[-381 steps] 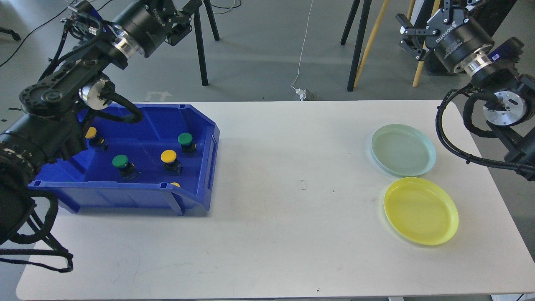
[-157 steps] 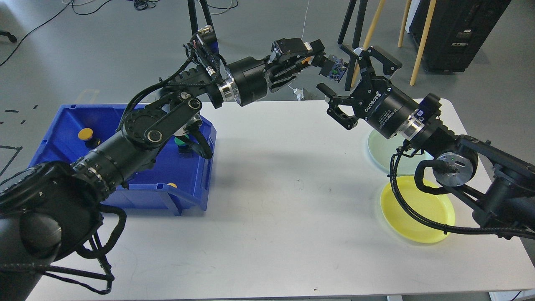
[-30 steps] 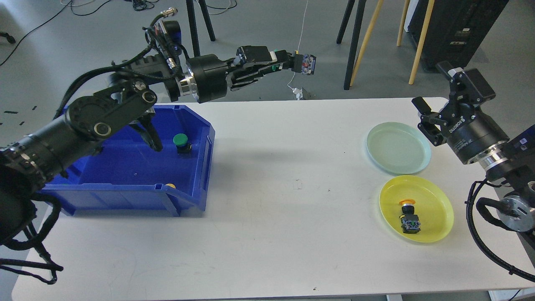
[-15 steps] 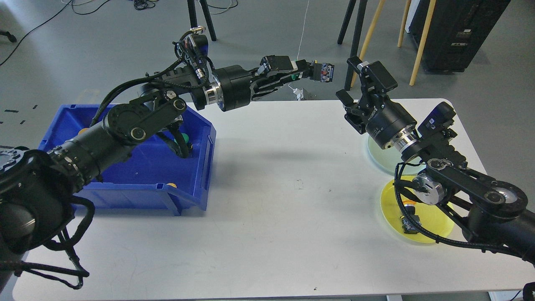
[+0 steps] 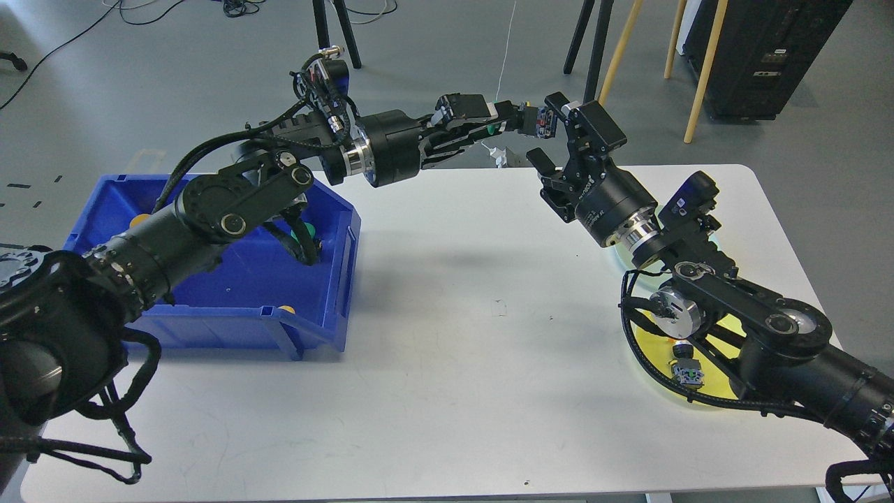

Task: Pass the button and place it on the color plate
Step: 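Grasp the green button with the right gripper and release the left gripper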

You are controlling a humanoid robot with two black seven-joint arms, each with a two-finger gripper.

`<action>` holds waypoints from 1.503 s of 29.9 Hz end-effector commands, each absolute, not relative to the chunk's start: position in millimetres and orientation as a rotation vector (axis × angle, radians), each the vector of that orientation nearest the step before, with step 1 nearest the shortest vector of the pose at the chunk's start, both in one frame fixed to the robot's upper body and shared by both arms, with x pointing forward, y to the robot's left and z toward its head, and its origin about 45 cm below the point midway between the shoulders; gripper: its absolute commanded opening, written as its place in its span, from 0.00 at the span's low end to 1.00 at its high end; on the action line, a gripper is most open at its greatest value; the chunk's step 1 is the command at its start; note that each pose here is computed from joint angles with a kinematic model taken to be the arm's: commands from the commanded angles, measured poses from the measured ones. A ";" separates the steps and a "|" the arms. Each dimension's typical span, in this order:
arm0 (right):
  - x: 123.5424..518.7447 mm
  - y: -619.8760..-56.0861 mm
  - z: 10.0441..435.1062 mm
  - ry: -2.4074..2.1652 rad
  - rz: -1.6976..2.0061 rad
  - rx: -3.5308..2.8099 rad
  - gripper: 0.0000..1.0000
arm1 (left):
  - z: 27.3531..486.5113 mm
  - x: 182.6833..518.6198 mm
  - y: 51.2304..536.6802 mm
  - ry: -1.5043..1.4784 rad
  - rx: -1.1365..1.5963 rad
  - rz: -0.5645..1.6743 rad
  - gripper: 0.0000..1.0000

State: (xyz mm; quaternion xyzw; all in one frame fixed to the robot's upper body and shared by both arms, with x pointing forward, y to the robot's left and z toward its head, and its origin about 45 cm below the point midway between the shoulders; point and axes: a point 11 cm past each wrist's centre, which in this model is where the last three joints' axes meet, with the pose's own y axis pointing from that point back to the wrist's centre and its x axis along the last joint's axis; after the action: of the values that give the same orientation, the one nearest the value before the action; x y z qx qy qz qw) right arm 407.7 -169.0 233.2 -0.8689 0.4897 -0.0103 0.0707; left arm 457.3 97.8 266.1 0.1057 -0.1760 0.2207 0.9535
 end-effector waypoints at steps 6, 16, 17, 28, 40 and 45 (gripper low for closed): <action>411.7 -167.5 240.8 1.469 -0.050 -2.603 0.68 | 265.6 457.2 98.1 -0.355 0.214 0.450 0.03; 410.1 -162.6 239.2 1.453 -0.043 -2.615 0.42 | 264.9 456.7 95.8 -0.353 0.213 0.447 0.03; 409.9 -162.4 238.9 1.452 -0.043 -2.616 0.38 | 264.6 457.2 96.6 -0.353 0.214 0.450 0.03; 411.7 -162.6 239.3 1.470 -0.021 -2.603 0.01 | 268.5 459.5 98.3 -0.319 0.170 0.480 0.73; 418.4 -197.4 233.0 1.651 0.173 -2.396 0.01 | 278.4 465.0 105.6 -0.275 0.097 0.534 0.96; 415.3 -246.3 210.0 1.804 0.499 -2.084 0.01 | 283.5 469.1 114.7 -0.275 0.083 0.560 0.96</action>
State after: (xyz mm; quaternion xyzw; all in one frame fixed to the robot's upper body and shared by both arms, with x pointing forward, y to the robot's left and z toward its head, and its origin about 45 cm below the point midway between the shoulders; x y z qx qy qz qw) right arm 416.7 -217.8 221.9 -0.7853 0.5936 0.1119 0.1360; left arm 467.4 110.4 281.9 0.0429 -0.1357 0.2701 0.9523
